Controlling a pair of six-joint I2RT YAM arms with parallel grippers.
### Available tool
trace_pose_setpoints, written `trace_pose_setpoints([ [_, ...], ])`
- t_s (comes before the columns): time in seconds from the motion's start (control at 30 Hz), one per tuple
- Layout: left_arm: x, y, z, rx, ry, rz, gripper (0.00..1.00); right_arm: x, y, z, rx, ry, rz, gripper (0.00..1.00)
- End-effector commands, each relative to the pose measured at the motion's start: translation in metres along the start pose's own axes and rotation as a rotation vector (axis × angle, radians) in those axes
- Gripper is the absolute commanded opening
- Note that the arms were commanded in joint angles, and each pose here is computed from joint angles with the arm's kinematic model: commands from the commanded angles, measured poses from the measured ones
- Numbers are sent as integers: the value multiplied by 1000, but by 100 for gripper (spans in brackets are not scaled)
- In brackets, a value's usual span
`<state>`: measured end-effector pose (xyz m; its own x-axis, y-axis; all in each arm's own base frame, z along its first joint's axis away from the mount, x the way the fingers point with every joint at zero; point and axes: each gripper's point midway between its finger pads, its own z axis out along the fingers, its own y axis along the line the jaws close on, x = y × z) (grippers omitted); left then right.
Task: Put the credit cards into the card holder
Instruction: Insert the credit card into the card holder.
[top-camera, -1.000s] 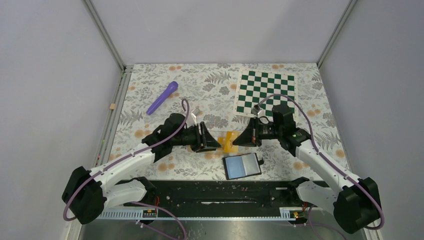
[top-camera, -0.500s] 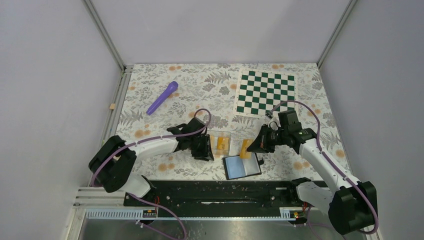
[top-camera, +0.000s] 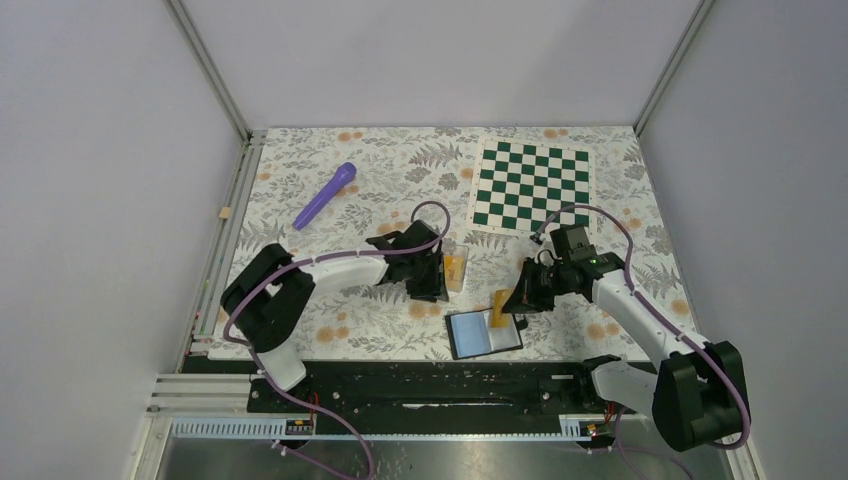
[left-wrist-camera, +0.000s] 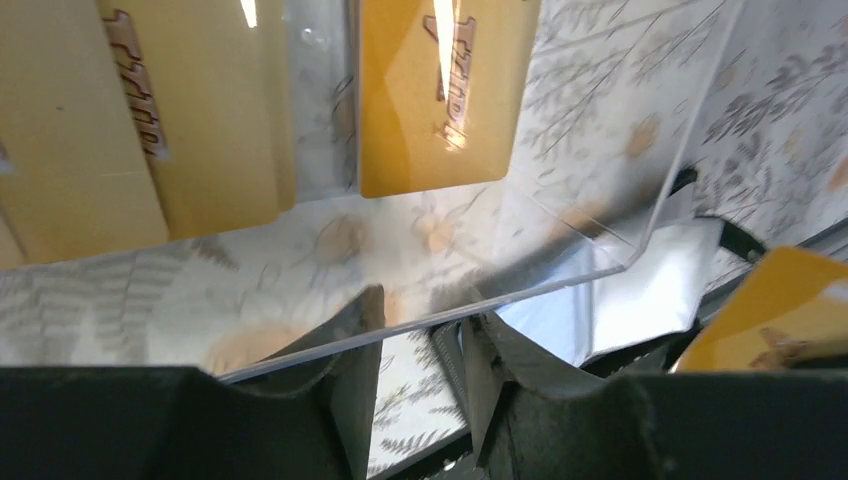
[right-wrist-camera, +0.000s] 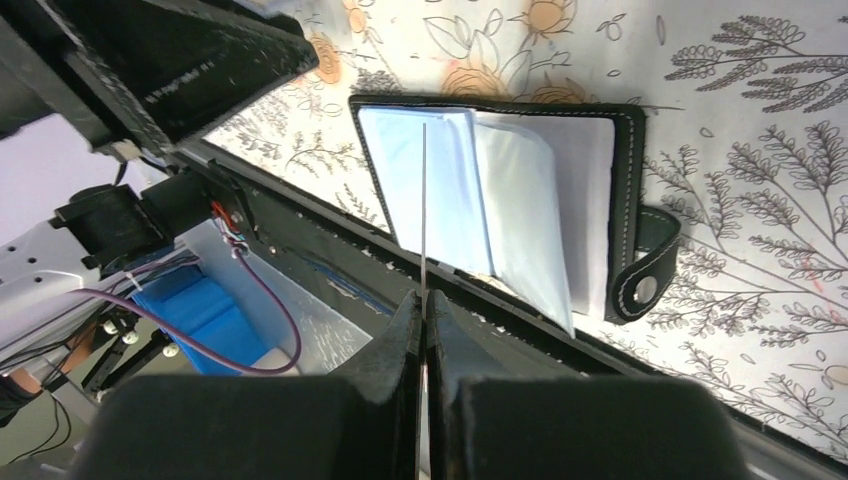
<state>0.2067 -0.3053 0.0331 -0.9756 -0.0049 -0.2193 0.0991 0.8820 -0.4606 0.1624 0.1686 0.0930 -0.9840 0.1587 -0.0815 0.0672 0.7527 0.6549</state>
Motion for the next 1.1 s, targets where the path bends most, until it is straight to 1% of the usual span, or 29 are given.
trace_pose_setpoints([
  [0.0, -27, -18, 17, 24, -48, -1, 35, -5, -13, 11, 25, -8, -29, 0],
  [0.13, -30, -27, 19, 46, -39, -9, 36, -5, -20, 21, 23, 1, -26, 0],
  [0.27, -19, -23, 10, 56, -21, -12, 36, -5, -24, 32, 0, 2, -15, 0],
  [0.5, 23, -4, -9, 64, 36, -46, 35, -3, -19, 46, -107, -6, -6, 0],
  [0.63, 42, 5, -13, 65, 60, -70, 34, -4, -17, 47, -121, -9, -15, 0],
  [0.87, 66, 1, -4, 72, 124, -57, 31, -2, -25, 55, -91, 9, -3, 0],
  [1.07, 72, -6, 5, 100, 165, -83, 30, 4, -21, 60, -116, 38, 9, 0],
])
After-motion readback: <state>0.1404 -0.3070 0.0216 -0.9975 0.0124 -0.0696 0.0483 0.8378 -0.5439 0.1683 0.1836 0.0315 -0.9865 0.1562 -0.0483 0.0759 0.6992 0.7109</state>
